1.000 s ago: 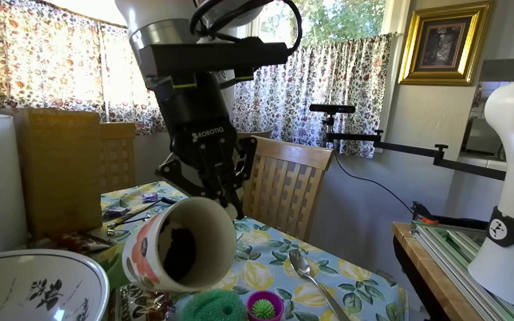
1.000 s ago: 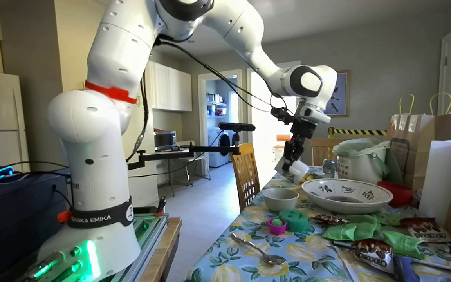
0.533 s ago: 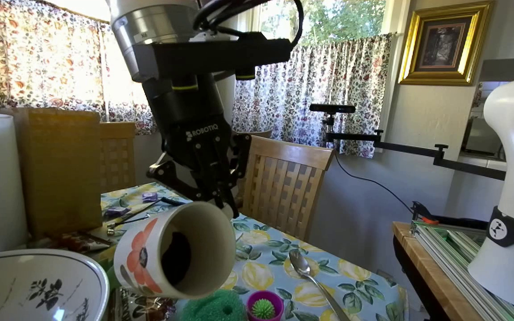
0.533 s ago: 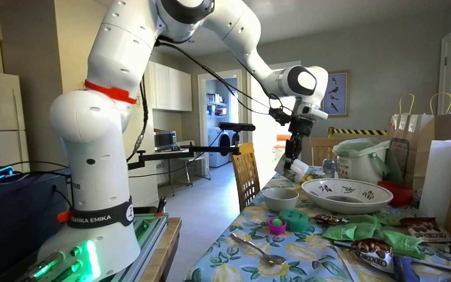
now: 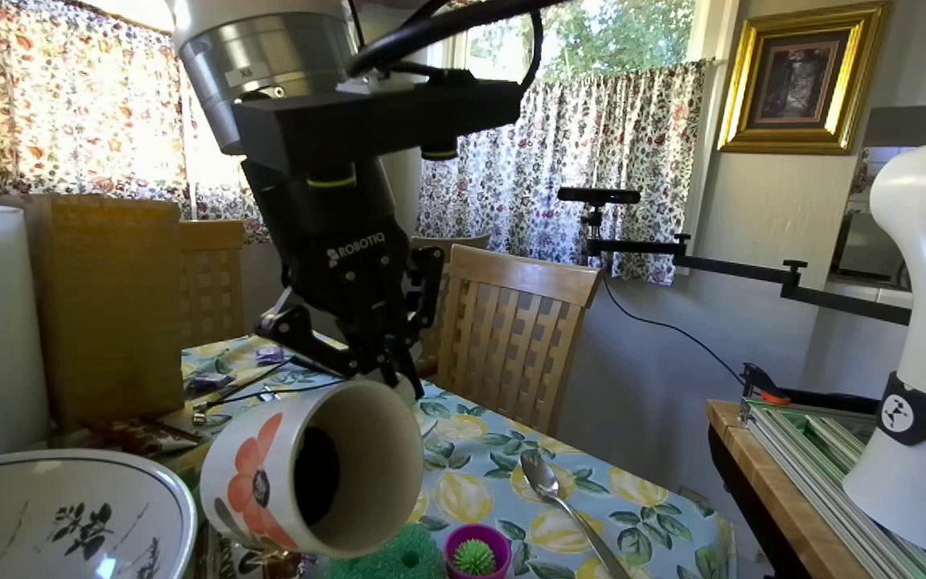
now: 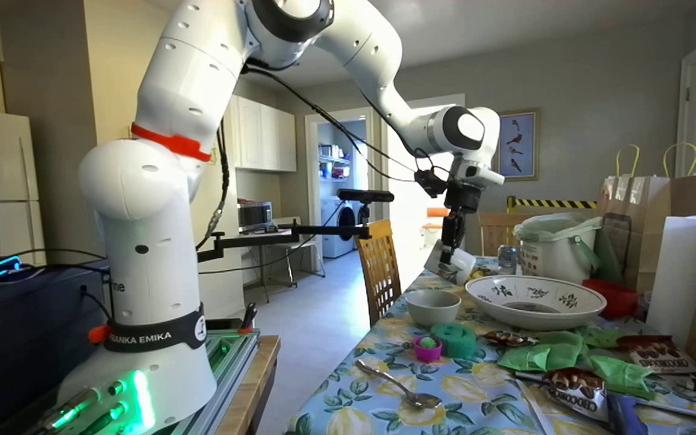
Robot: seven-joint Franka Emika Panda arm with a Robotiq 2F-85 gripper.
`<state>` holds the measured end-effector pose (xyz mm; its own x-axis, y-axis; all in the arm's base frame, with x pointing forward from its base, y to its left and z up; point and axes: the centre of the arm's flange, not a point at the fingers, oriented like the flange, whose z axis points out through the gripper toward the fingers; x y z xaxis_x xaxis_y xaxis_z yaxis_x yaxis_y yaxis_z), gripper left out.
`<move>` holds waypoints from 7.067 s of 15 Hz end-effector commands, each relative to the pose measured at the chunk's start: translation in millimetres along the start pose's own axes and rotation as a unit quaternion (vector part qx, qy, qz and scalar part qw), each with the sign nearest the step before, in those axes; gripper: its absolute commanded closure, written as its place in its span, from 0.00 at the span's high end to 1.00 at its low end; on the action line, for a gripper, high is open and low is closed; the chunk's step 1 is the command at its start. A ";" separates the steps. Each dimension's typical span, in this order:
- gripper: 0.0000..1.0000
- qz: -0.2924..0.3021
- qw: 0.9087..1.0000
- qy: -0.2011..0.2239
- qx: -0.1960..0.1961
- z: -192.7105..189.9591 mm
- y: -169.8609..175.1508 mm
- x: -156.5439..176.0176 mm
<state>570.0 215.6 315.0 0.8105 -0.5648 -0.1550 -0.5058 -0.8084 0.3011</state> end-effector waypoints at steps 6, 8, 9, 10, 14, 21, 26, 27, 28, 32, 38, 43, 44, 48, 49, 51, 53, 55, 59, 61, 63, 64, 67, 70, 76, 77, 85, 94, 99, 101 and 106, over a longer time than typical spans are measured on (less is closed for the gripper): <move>0.03 -0.010 1.000 0.005 -0.006 -0.3 -7.2 2.6; 0.03 -0.020 1.000 0.012 -0.012 -3.6 -17.8 4.4; 0.03 -0.029 0.999 0.018 -0.013 -4.5 -22.3 4.4; 0.03 -0.032 0.999 0.021 -0.016 -5.2 -26.1 3.5; 0.03 -0.052 0.998 0.039 -0.022 -10.0 -43.6 0.6; 0.03 -0.084 0.991 0.101 -0.028 -20.7 -63.4 -1.7; 0.03 -0.106 0.987 0.119 -0.018 -29.7 -69.6 -11.0; 0.03 -0.110 0.986 0.121 -0.017 -31.5 -70.4 -13.9; 0.03 -0.115 0.985 0.125 -0.018 -33.4 -71.1 -17.8; 0.03 -0.136 0.978 0.156 -0.012 -37.6 -73.7 -32.9; 0.03 -0.149 0.972 0.181 0.001 -34.0 -67.7 -42.9; 0.03 -0.159 0.970 0.185 0.008 -18.9 -64.9 -39.2; 0.03 -0.162 0.969 0.186 0.008 -16.1 -64.1 -39.2; 0.03 -0.176 0.963 0.205 0.009 -8.5 -59.0 -38.7; 0.03 -0.179 0.961 0.208 0.010 -7.2 -57.8 -39.0; 0.03 -0.186 0.957 0.221 0.015 -7.1 -56.3 -40.6; 0.03 -0.193 0.952 0.237 0.023 -8.5 -55.6 -43.2; 0.03 -0.201 0.947 0.250 0.032 -11.8 -54.7 -47.4; 0.03 -0.213 0.936 0.275 0.046 -15.8 -50.3 -58.4; 0.03 -0.219 0.934 0.277 0.049 -15.1 -48.1 -64.2; 0.03 -0.225 0.932 0.280 0.055 -13.3 -45.5 -71.6; 0.03 -0.228 0.930 0.283 0.057 -12.6 -44.2 -74.8; 0.03 -0.243 0.919 0.302 0.072 -7.5 -40.2 -79.6; 0.03 -0.253 0.912 0.313 0.077 -2.2 -36.5 -78.3; 0.03 -0.262 0.902 0.334 0.082 5.1 -27.8 -67.1; 0.03 -0.261 0.900 0.338 0.082 5.7 -26.3 -65.3; 0.03 -0.287 0.883 0.355 0.109 -4.7 -37.4 -72.1; 0.03 -0.295 0.878 0.360 0.109 2.3 -41.2 -80.2; 0.03 -0.311 0.867 0.376 0.103 12.3 -38.8 -80.9; 0.03 -0.315 0.864 0.379 0.102 16.0 -36.6 -80.9; 0.03 -0.316 0.855 0.398 0.105 27.1 -32.0 -78.7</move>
<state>524.6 290.6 291.8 0.8688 0.2397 0.4334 0.1495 -0.9612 0.2319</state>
